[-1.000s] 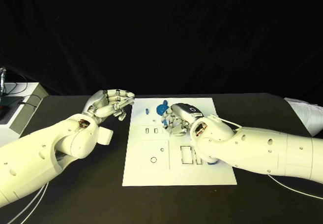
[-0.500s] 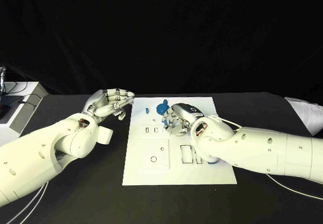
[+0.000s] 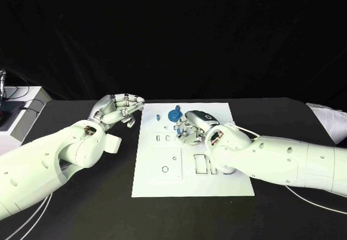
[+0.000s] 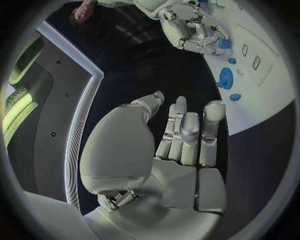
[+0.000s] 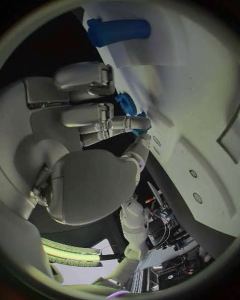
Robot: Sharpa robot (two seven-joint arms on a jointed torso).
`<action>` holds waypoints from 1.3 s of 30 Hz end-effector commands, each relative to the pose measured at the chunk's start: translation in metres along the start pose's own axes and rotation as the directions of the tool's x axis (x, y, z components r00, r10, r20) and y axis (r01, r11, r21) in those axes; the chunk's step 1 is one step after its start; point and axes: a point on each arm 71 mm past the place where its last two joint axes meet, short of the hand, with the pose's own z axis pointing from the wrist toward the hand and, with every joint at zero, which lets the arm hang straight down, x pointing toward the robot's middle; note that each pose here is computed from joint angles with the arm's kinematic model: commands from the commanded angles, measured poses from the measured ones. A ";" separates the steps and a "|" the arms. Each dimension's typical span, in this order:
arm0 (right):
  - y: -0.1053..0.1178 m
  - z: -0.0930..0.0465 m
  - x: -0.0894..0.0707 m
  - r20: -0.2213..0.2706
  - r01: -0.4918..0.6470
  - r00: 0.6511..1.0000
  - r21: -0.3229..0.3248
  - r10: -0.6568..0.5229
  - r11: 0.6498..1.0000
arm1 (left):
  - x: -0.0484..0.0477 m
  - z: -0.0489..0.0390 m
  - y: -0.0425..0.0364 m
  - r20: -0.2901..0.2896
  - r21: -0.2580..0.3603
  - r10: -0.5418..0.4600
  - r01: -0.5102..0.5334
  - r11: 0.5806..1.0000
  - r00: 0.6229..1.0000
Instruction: Assemble the parts on the task board
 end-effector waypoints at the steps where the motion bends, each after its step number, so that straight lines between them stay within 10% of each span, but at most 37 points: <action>1: 0.001 0.000 0.002 -0.009 0.001 1.000 -0.012 -0.001 1.000 | 0.0016 0.0006 -0.0008 -0.008 0.006 -0.006 0.006 1.000 1.000; 39: -0.002 0.000 0.008 -0.040 0.021 0.999 -0.006 -0.021 1.000 | 0.0011 0.0009 -0.0001 -0.007 0.005 -0.005 0.005 1.000 1.000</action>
